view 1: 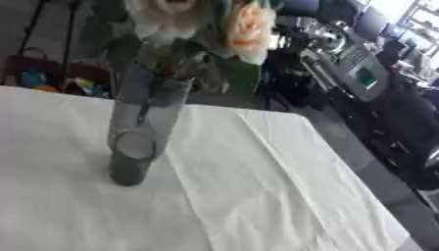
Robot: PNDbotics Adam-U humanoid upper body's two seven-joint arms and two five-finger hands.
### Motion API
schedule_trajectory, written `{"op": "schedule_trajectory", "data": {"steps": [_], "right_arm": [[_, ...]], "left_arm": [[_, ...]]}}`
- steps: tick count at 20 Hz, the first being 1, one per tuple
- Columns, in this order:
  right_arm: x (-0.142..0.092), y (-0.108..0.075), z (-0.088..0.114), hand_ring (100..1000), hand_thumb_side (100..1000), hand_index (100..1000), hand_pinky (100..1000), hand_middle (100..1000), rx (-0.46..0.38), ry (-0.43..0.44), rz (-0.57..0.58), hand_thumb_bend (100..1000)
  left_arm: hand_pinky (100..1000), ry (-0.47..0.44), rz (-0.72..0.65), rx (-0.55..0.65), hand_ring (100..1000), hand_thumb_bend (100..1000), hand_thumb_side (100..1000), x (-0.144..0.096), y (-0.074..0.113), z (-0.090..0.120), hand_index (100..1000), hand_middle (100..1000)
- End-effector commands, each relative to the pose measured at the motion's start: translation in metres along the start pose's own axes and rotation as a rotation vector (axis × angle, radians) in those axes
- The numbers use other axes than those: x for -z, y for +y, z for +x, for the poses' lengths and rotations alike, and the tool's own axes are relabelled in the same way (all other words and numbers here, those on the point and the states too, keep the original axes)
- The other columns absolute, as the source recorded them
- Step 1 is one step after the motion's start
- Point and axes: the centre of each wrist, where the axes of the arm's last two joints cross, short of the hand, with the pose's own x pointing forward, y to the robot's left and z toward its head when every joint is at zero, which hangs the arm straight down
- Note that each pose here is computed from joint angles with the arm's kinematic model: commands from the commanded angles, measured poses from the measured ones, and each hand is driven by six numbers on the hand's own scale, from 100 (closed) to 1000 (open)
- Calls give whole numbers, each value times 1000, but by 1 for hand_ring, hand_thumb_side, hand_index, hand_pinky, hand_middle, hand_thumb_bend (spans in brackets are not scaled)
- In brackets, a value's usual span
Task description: Arrange flowers into the vase.
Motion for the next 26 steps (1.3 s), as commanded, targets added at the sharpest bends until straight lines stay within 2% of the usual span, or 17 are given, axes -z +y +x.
{"op": "schedule_trajectory", "data": {"steps": [1,4,14,17,26], "right_arm": [[-6,-9,6,1000,683,1000,851,1000,-54,33,-21,900],[-5,-8,4,1000,630,1000,856,1000,-73,52,-16,919],[-7,-7,-4,1000,582,1000,859,1000,-93,85,1,933],[-7,-7,-6,1000,540,1000,860,1000,-94,90,5,947],[-11,-6,-13,1000,528,1000,864,1000,-94,94,17,943]], "left_arm": [[749,-2,-11,10,757,100,872,3,2,6,923,827],[748,2,-5,8,757,100,873,2,3,6,922,827],[748,7,8,6,757,100,874,2,5,7,922,826],[748,11,11,4,756,100,874,2,5,7,923,826],[747,9,17,11,756,100,871,2,7,9,923,826]]}}
